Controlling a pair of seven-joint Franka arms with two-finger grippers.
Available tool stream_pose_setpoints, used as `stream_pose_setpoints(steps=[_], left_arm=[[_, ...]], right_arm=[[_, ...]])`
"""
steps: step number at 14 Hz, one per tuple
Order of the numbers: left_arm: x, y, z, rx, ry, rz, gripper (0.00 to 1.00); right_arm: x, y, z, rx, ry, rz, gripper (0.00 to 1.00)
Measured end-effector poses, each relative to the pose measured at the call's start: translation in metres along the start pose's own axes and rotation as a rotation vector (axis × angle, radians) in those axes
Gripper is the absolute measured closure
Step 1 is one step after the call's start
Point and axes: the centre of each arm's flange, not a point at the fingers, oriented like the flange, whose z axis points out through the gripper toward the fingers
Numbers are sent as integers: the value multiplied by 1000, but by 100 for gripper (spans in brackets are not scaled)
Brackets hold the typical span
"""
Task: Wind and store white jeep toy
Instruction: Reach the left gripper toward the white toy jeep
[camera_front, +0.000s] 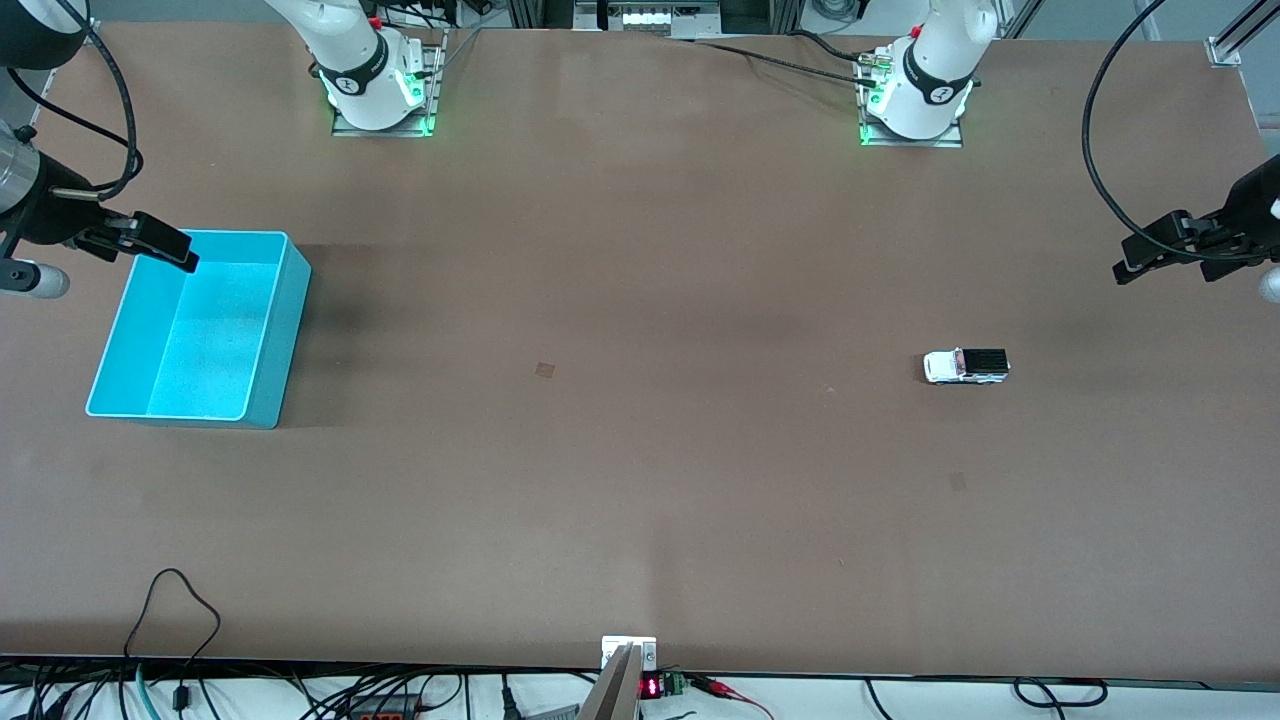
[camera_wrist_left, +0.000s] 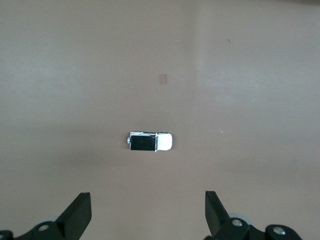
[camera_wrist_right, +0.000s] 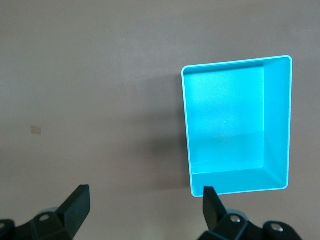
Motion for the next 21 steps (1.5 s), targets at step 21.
stream_pose_setpoints(steps=[21], left_arm=[[5, 21, 206, -6, -204, 129, 0]], right_arm=[[0, 0, 0, 0, 0, 0, 0]])
